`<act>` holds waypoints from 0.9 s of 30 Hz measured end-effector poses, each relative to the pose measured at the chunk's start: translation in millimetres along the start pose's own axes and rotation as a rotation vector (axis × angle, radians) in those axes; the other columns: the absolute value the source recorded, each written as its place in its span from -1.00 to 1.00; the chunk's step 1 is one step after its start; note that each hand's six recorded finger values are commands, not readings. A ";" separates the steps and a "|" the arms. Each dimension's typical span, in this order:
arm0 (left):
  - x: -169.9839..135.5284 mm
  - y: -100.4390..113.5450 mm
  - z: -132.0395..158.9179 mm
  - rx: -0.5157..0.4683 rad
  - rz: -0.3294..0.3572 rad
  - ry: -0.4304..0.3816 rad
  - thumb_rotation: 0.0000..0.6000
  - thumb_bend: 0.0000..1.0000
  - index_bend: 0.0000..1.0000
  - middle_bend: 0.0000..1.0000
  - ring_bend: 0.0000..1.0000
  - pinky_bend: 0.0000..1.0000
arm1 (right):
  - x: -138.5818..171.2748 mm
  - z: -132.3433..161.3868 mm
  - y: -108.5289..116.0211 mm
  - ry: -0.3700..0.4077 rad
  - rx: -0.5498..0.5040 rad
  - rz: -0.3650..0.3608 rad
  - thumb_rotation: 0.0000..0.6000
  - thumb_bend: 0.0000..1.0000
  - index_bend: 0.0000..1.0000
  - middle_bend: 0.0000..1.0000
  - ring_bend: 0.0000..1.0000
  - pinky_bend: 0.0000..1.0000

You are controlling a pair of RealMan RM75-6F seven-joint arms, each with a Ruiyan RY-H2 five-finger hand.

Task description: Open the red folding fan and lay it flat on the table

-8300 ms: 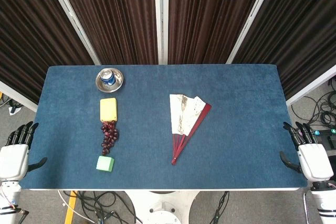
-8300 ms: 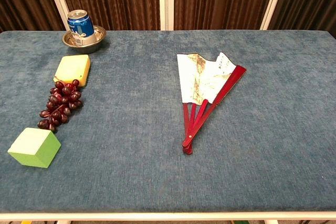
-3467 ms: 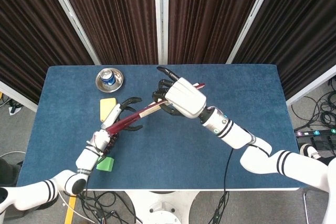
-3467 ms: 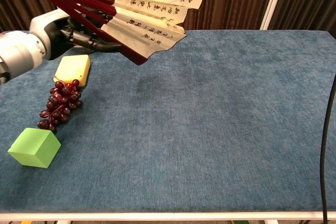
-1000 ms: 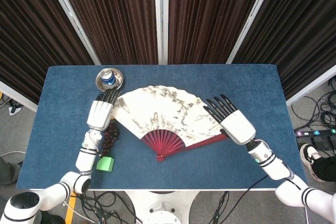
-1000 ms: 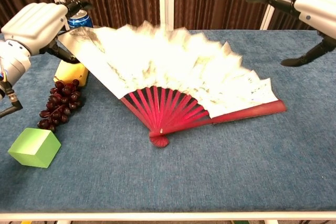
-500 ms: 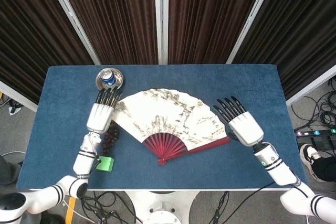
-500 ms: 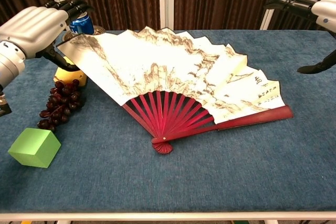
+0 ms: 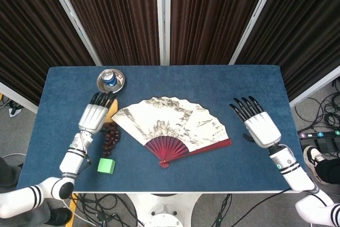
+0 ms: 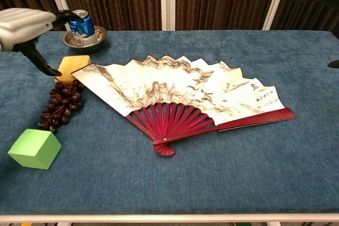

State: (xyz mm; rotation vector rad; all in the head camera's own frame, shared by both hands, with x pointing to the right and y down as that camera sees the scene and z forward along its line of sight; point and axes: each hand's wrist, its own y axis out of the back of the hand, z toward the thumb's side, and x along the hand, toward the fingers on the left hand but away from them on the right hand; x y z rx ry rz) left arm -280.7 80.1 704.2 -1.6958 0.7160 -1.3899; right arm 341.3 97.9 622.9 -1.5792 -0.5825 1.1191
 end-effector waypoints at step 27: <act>-186.9 9.4 -142.8 -0.174 0.174 0.356 1.00 -1.00 -0.87 -0.98 -1.00 -0.91 | 145.2 -72.4 7.5 -0.402 -0.292 -0.038 1.00 -0.43 -0.97 -0.77 -1.00 -1.00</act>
